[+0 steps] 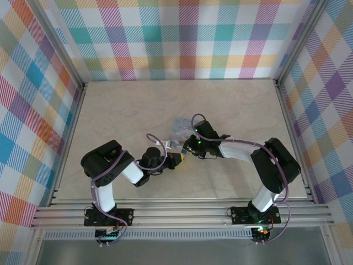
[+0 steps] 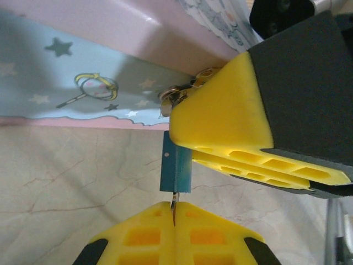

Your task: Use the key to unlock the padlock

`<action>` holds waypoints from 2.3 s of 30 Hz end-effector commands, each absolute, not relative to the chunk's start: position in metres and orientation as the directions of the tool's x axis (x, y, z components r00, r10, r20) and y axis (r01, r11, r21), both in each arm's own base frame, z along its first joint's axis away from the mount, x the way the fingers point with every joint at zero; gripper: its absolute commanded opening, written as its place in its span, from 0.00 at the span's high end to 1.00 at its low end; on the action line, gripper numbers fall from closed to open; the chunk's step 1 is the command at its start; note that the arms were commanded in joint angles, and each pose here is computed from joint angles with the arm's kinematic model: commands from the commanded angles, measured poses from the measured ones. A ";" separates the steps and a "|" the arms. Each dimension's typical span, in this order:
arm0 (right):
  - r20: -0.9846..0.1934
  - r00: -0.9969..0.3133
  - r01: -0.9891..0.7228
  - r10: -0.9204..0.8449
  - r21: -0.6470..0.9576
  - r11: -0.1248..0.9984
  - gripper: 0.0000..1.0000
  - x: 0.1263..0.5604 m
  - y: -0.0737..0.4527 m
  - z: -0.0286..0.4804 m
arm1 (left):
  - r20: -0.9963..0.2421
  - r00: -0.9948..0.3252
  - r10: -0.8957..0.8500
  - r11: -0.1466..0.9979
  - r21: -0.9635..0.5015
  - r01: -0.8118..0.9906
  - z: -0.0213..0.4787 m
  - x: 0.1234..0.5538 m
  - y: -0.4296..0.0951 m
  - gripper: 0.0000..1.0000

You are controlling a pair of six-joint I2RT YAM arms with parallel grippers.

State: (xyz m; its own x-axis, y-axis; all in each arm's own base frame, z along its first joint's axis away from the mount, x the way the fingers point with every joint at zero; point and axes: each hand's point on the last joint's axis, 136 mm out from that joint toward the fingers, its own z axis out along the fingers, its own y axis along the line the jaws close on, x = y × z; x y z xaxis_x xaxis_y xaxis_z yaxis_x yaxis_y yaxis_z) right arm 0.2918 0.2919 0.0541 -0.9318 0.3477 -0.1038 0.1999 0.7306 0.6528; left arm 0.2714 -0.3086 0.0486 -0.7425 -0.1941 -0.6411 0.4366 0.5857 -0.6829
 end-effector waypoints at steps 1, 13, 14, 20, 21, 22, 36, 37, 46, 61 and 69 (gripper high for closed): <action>0.138 -0.948 0.311 0.286 0.594 0.742 0.96 0.245 0.298 0.025 | -0.796 -0.604 -0.028 0.594 -0.500 0.631 0.077 0.264 -0.333 1.00; 0.113 -0.953 0.292 0.279 0.582 0.759 0.56 0.244 0.292 0.045 | -0.866 -0.455 0.206 0.718 -0.182 0.672 0.069 0.260 -0.324 1.00; 0.111 -0.953 0.293 0.283 0.581 0.759 0.45 0.244 0.292 0.045 | -0.860 -0.481 0.168 0.714 -0.231 0.661 0.069 0.260 -0.323 1.00; 0.092 -0.949 0.295 0.301 0.590 0.751 0.39 0.247 0.290 0.045 | -0.809 -0.587 -0.038 0.659 -0.462 0.594 0.076 0.263 -0.315 1.00; 0.094 -0.949 0.296 0.300 0.591 0.751 0.39 0.247 0.291 0.043 | -0.802 -0.595 -0.054 0.643 -0.484 0.594 0.079 0.262 -0.316 1.00; 0.100 -0.949 0.299 0.299 0.592 0.749 0.39 0.247 0.291 0.041 | -0.792 -0.606 -0.073 0.626 -0.510 0.590 0.082 0.263 -0.317 1.00; 0.123 -0.949 0.306 0.292 0.596 0.743 0.46 0.243 0.296 0.029 | -0.705 -0.686 -0.178 0.491 -0.668 0.559 0.106 0.265 -0.323 1.00; 0.124 -0.949 0.306 0.291 0.596 0.743 0.49 0.243 0.296 0.028 | -0.702 -0.689 -0.182 0.488 -0.673 0.556 0.106 0.265 -0.323 1.00; 0.135 -0.950 0.305 0.280 0.577 0.758 0.91 0.239 0.293 0.027 | -0.758 -0.650 -0.060 0.529 -0.576 0.623 0.097 0.261 -0.328 1.00; 0.158 -0.956 0.291 0.245 0.573 0.766 1.00 0.237 0.298 0.036 | -0.890 -0.246 0.384 0.607 0.042 0.794 0.103 0.236 -0.340 1.00; 0.157 -0.952 0.304 0.263 0.582 0.754 0.40 0.237 0.297 0.046 | -0.888 -0.408 0.212 0.637 -0.191 0.747 0.095 0.240 -0.329 1.00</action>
State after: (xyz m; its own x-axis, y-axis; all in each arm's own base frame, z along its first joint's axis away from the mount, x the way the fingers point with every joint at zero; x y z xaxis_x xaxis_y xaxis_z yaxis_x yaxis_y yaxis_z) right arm 0.2649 0.3002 0.0623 -0.9648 0.2627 0.0105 0.2099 0.7456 0.6325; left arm 0.2473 -0.3118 0.0678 -0.4043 0.3511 -0.8446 0.7054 0.7075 -0.0436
